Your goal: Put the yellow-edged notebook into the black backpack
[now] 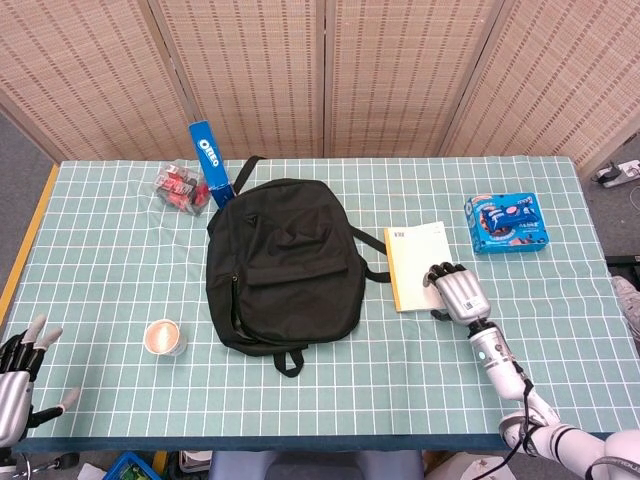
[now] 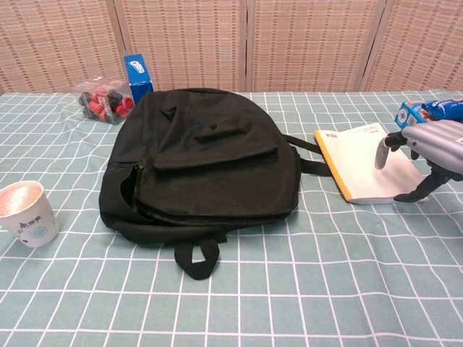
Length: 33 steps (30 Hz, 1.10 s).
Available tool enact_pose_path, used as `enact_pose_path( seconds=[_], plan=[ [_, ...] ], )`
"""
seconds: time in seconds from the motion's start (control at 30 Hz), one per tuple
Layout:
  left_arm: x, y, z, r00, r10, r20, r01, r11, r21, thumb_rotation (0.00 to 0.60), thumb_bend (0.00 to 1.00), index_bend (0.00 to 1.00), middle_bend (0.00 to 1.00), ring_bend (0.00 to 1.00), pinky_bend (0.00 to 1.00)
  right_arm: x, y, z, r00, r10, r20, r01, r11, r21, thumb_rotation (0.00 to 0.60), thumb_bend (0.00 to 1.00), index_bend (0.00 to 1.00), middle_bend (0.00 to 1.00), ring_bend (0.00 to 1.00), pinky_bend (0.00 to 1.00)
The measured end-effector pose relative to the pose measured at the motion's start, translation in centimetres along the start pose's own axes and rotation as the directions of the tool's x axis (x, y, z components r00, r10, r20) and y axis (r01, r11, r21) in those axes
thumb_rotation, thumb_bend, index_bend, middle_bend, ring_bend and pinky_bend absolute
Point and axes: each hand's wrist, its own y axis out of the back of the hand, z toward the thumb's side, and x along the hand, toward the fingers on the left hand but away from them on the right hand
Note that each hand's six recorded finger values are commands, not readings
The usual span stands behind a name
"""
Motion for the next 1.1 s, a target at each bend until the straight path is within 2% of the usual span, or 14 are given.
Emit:
enact_pose_path(
  seconds=[0.67, 0.73, 1.1],
  plan=[
    [0.1, -0.4, -0.2, 1.000, -0.015, -0.006, 0.015, 1.000, -0.001, 0.600, 0.24, 0.16, 0.00, 0.01, 0.00, -0.9, -2.2, 0.0, 0.999, 0.037, 0.015, -0.038, 0.999, 0.019, 0.600, 0.08, 0.42, 0.34, 0.26, 0.37],
    [0.1, -0.4, -0.3, 1.000, -0.017, -0.008, 0.016, 1.000, -0.001, 0.600, 0.24, 0.16, 0.00, 0.01, 0.00, -1.1, -2.2, 0.0, 0.999, 0.035, 0.015, -0.035, 0.999, 0.026, 0.600, 0.11, 0.42, 0.34, 0.26, 0.37],
    [0.1, -0.3, -0.4, 1.000, -0.014, -0.006, 0.014, 1.000, -0.006, 0.600, 0.24, 0.16, 0.00, 0.01, 0.00, -1.3, -1.9, 0.1, 1.000, -0.009, 0.001, 0.009, 1.000, 0.020, 0.600, 0.38, 0.48, 0.40, 0.28, 0.37]
  ],
)
